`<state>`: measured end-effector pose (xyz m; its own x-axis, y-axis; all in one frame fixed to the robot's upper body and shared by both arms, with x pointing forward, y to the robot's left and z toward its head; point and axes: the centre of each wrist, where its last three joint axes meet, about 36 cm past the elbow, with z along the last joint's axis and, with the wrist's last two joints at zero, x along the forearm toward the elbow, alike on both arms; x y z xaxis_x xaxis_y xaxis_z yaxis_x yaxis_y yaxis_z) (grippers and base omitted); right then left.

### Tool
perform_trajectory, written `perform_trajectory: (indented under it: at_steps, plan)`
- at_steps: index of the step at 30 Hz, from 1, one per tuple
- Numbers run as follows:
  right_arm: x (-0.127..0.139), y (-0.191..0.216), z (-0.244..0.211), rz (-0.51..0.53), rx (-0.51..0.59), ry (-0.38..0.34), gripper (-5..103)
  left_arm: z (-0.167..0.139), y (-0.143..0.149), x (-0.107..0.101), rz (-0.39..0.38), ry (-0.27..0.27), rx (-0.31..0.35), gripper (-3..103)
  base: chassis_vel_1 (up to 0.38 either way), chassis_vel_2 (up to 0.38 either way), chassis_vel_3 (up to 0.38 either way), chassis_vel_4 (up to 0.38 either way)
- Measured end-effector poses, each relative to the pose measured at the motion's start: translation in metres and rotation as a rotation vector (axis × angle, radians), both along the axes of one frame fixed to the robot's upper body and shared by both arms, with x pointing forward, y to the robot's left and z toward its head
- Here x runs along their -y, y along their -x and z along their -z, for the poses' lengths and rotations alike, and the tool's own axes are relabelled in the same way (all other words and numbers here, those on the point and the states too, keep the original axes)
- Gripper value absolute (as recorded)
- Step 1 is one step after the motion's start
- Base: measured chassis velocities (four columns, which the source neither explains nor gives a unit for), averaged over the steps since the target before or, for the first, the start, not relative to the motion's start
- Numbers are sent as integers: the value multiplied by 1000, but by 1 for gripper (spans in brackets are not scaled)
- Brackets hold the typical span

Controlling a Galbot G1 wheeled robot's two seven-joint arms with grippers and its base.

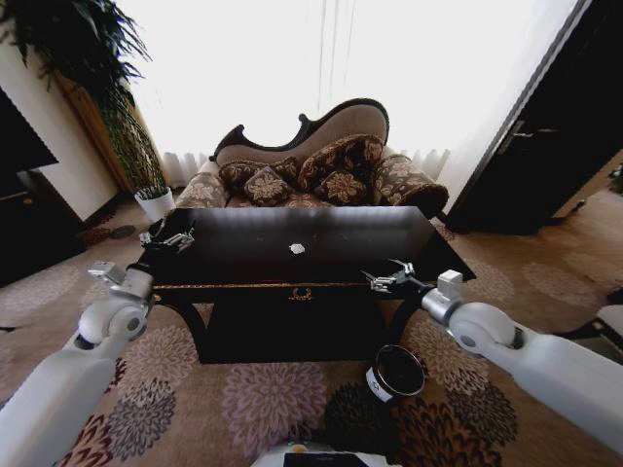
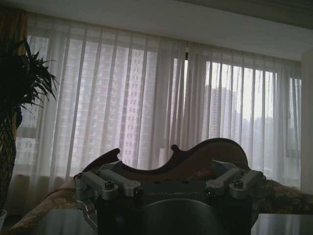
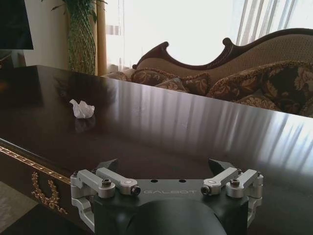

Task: Move to the front of the table and place the trash on the table into the trash bin.

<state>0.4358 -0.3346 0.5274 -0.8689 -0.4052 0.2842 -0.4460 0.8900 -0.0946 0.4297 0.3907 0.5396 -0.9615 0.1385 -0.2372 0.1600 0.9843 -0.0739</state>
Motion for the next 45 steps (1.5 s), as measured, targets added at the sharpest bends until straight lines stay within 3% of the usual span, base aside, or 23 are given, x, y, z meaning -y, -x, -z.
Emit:
perform_trajectory:
  at_steps: [15, 31, 45]
  plan:
    - [-39, -59, -12, -31, -23, 34, 100, 0, 0, 0, 0, 0, 0, 100, 0, 0, 0, 0]
    - [-79, -82, -16, -74, -101, 69, 100, 0, 0, 0, 0, 0, 0, 100, 0, 0, 0, 0]
    - [-112, -114, -29, -93, -65, 124, 100, 0, 0, 0, 0, 0, 0, 100, 0, 0, 0, 0]
